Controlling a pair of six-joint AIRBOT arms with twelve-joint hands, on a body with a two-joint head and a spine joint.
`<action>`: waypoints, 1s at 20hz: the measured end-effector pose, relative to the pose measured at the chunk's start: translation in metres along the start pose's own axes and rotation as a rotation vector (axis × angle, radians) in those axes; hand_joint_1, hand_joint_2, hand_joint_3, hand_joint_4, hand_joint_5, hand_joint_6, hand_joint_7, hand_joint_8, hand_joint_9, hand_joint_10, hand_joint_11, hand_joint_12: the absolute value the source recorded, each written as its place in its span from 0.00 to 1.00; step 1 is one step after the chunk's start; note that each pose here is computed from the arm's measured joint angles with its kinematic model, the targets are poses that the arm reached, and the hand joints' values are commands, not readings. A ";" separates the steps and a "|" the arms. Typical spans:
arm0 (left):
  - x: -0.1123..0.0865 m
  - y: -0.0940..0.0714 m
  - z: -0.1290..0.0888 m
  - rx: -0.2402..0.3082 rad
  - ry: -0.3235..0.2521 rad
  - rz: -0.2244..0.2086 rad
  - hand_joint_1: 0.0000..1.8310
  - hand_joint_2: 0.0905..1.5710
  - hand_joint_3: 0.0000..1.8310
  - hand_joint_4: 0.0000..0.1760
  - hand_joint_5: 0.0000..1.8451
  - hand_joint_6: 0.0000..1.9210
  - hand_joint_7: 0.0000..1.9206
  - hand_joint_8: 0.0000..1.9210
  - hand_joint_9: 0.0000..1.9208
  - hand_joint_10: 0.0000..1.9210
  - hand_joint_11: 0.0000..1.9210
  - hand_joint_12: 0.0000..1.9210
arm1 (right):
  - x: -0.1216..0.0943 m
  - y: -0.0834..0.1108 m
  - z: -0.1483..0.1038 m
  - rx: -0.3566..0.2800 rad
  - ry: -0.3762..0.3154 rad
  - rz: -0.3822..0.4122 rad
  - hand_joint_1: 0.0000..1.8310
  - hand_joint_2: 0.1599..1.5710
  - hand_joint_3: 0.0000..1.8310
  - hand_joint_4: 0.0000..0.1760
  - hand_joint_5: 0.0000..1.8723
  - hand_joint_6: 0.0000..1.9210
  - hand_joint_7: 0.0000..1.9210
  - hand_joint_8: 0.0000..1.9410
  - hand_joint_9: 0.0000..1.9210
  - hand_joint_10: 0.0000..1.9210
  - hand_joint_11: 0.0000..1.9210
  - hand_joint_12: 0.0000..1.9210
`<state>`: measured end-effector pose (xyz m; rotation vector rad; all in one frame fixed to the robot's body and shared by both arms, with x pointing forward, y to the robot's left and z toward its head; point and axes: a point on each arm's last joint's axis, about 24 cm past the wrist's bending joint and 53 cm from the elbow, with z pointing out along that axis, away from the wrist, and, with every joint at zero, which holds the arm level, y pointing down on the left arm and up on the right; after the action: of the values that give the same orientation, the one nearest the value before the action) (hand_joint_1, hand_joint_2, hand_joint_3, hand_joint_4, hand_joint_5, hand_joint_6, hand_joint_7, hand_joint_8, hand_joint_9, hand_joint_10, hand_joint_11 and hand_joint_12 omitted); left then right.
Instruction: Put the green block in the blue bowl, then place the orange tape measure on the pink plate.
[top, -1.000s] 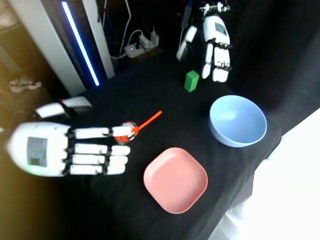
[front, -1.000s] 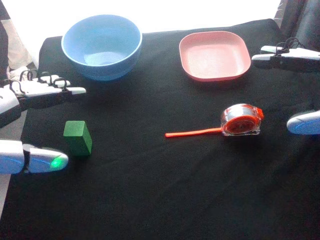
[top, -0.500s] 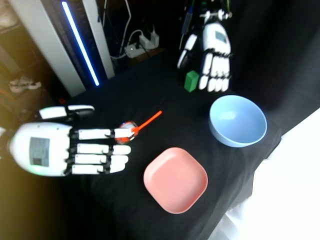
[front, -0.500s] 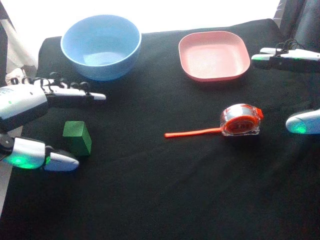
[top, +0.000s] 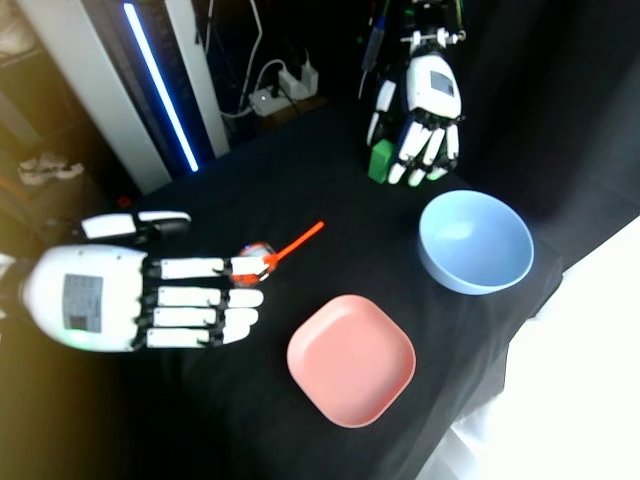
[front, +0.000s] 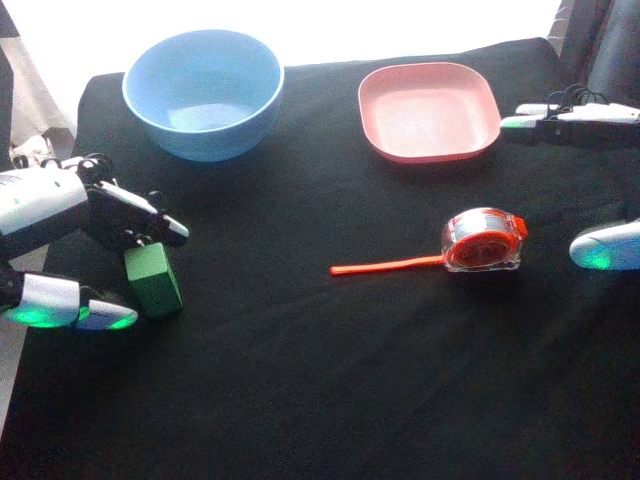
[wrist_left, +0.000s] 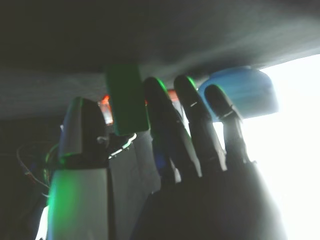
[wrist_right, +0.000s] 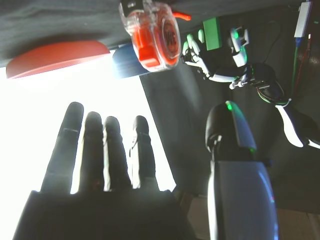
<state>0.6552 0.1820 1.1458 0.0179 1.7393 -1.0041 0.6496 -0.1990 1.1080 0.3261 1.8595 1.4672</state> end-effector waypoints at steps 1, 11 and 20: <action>0.001 0.000 0.001 0.002 -0.001 -0.002 0.75 0.64 0.00 0.00 0.48 0.01 0.58 0.40 0.42 0.14 0.00 0.75 | 0.000 0.000 0.000 0.000 0.000 0.000 0.40 0.61 0.00 0.51 0.15 0.00 0.08 0.00 0.07 0.00 0.00 0.29; 0.003 -0.006 0.010 0.024 -0.012 -0.020 0.59 0.63 0.00 0.00 0.51 0.01 0.55 0.06 0.48 0.12 0.11 0.71 | 0.000 0.000 0.000 -0.001 0.000 0.002 0.40 0.61 0.00 0.38 0.16 0.00 0.09 0.00 0.08 0.00 0.00 0.32; 0.002 -0.006 0.010 0.026 -0.018 -0.024 0.69 0.68 0.00 0.00 0.51 0.44 0.58 0.50 0.50 0.24 0.22 0.76 | 0.002 -0.001 0.001 0.000 0.001 0.006 0.44 0.61 0.00 0.28 0.17 0.00 0.09 0.00 0.08 0.00 0.00 0.28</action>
<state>0.6591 0.1709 1.1475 0.0042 1.7140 -1.0415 0.6494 -0.1976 1.1067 0.3308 1.8603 1.4718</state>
